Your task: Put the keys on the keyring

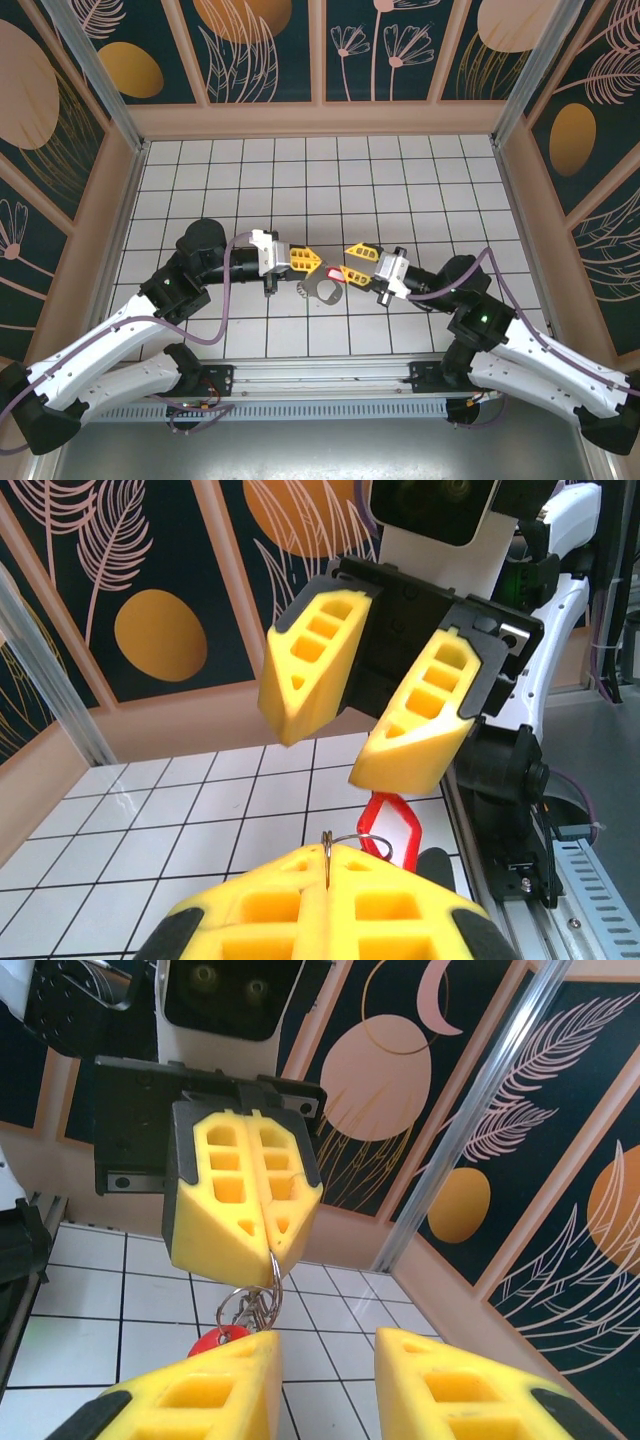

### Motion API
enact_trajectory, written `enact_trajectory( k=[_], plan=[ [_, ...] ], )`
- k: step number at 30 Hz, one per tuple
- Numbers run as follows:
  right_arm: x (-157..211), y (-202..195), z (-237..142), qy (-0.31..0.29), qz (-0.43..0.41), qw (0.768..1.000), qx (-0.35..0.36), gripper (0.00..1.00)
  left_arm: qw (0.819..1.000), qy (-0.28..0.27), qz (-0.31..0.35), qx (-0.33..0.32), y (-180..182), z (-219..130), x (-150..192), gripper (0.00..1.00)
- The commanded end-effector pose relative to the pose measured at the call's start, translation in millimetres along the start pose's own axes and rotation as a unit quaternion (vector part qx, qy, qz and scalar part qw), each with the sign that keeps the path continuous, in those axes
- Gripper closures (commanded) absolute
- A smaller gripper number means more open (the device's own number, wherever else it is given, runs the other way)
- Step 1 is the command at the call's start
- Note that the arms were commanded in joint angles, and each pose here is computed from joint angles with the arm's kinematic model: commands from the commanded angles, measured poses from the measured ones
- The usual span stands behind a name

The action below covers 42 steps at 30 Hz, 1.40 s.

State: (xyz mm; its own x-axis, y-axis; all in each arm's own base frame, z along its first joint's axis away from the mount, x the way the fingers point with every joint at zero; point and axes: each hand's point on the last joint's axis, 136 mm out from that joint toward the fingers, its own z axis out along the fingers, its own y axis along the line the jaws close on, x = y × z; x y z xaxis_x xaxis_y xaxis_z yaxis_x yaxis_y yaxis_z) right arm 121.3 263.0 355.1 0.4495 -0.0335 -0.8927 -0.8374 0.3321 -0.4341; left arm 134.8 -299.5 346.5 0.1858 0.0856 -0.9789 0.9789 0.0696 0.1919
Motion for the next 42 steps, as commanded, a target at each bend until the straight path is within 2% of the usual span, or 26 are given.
enact_trajectory(
  k=[1,4,13,28,42],
  plan=[
    [-11,-1,-3,-0.028,0.004,1.000,0.003,0.70,0.999,-0.019,0.027,-0.007,4,-2,-20,1.00],
    [-14,-2,3,-0.031,-0.002,1.000,-0.002,0.70,0.999,-0.018,0.026,-0.005,4,-1,-20,1.00],
    [-11,3,20,-0.025,-0.001,0.999,-0.031,0.82,1.000,-0.012,0.023,-0.003,6,3,-15,1.00],
    [-2,4,32,-0.014,0.008,0.999,-0.048,0.86,1.000,-0.011,0.021,0.003,2,1,-15,1.00],
    [-3,2,34,-0.020,0.011,0.999,-0.049,0.83,0.998,-0.053,0.025,0.038,-12,-4,-31,1.00]
  ],
)
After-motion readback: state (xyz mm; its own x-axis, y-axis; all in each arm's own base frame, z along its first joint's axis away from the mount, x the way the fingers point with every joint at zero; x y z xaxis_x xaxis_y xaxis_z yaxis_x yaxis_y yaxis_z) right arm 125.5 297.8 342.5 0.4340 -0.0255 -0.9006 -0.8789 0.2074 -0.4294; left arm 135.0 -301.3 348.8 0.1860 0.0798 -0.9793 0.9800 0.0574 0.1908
